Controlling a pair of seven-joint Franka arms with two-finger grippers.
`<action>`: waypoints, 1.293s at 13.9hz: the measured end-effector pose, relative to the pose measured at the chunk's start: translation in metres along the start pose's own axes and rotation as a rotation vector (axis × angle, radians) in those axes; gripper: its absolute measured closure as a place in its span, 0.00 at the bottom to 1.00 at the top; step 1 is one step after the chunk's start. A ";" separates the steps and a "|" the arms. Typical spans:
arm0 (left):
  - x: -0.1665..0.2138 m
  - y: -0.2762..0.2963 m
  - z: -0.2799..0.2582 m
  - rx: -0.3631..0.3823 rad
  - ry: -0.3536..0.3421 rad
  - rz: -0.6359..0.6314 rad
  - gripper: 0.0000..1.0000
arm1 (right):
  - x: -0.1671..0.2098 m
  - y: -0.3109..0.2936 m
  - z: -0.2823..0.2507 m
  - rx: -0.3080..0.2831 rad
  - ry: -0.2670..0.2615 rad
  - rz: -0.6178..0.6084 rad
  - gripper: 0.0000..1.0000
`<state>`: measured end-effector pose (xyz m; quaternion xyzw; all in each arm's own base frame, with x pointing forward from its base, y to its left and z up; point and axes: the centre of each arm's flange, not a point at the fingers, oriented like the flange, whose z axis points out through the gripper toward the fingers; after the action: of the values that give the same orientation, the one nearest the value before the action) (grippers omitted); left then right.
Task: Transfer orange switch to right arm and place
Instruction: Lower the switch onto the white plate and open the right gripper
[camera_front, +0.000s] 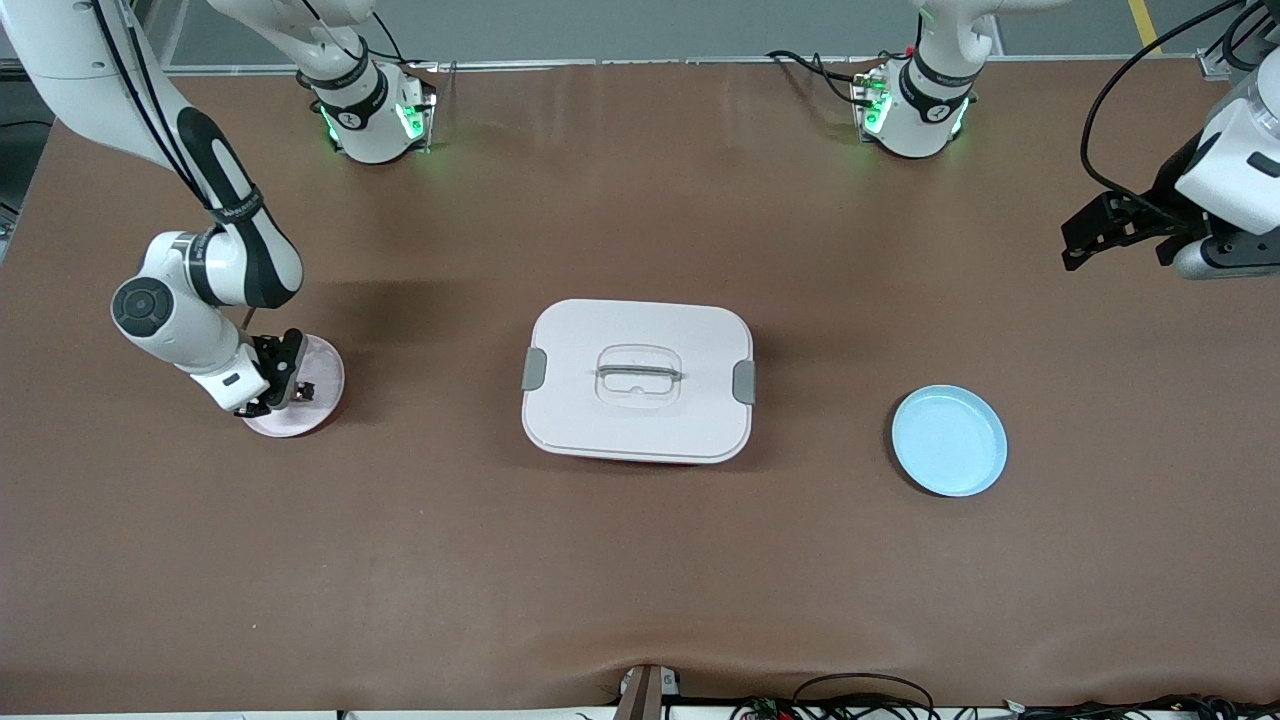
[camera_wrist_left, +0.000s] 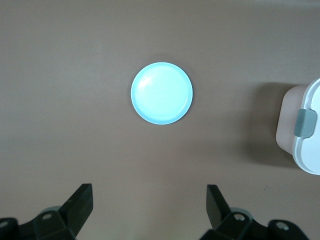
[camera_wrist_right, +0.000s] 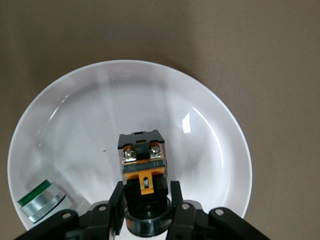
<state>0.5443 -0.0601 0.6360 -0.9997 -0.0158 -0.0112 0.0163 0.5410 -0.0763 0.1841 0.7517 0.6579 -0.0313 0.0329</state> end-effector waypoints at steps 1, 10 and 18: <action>0.000 0.000 0.000 0.000 0.000 0.000 0.00 | 0.000 0.000 0.001 0.000 0.000 0.000 0.61; 0.000 0.000 0.000 0.000 0.001 -0.001 0.00 | 0.000 0.002 0.000 -0.005 0.001 0.000 0.33; 0.000 -0.001 -0.001 0.000 0.002 -0.002 0.00 | -0.003 0.014 -0.012 0.032 -0.012 0.065 0.00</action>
<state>0.5439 -0.0589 0.6369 -0.9997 -0.0169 -0.0119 0.0163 0.5550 -0.0803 0.1962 0.7728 0.6325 -0.0454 0.0257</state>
